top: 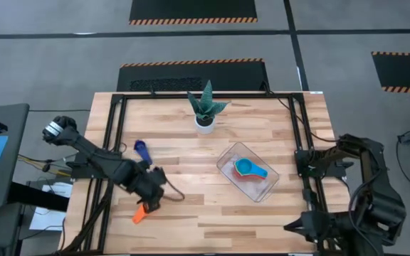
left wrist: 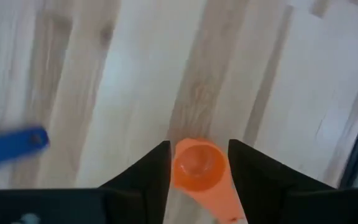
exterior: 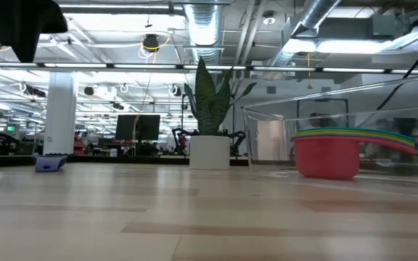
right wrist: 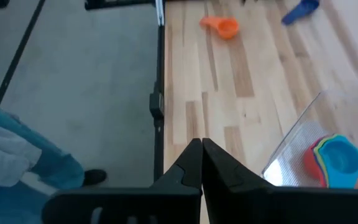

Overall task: Nest measuring cups in basket
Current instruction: Stack the orange measuring cup on top of the light blue measuring cup

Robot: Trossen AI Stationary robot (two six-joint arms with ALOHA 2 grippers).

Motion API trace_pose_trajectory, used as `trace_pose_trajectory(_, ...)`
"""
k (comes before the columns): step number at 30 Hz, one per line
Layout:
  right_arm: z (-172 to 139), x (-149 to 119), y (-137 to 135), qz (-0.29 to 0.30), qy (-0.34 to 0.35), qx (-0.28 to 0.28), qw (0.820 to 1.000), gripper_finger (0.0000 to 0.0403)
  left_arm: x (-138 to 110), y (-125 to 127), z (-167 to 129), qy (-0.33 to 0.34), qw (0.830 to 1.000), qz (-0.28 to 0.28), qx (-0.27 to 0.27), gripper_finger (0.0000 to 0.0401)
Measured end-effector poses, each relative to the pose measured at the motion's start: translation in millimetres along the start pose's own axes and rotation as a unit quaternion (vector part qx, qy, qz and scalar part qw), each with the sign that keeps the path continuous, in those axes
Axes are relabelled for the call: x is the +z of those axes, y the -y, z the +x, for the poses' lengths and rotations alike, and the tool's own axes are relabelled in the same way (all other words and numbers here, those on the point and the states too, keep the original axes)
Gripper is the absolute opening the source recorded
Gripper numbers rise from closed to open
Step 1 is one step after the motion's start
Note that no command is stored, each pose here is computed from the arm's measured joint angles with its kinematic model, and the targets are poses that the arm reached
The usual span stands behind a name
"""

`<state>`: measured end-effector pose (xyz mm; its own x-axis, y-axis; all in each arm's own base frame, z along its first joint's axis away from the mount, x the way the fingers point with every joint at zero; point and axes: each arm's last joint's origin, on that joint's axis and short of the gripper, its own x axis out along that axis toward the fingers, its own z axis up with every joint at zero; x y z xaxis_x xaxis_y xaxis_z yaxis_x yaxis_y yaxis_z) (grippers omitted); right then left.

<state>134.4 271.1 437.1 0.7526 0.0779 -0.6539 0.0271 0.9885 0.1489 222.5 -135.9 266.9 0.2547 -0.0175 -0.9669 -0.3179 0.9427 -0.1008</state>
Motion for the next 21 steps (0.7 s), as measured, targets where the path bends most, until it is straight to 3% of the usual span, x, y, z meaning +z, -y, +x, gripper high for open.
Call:
trace_pose_trajectory(4,-4.8,-3.6,-2.3,-0.007,0.017,-0.001,1.0,0.0024,-10.7,21.2,14.3,0.007,0.991,0.135,0.012,0.0151)
trace_pose_trajectory(10,-5.9,-4.7,-3.4,-0.008,0.017,0.002,1.0,0.0019,-23.0,43.3,61.9,-0.059,0.949,0.301,0.065,0.0151)
trace_pose_trajectory(17,-5.8,-4.5,-3.4,-0.007,0.018,0.003,1.0,0.0024,-30.3,44.0,107.2,-0.151,0.913,0.354,0.135,0.0151)
trace_pose_trajectory(21,-5.4,-4.1,-3.2,-0.006,0.018,0.002,1.0,0.0024,-33.5,44.1,124.1,-0.186,0.88,0.411,0.146,0.0151)
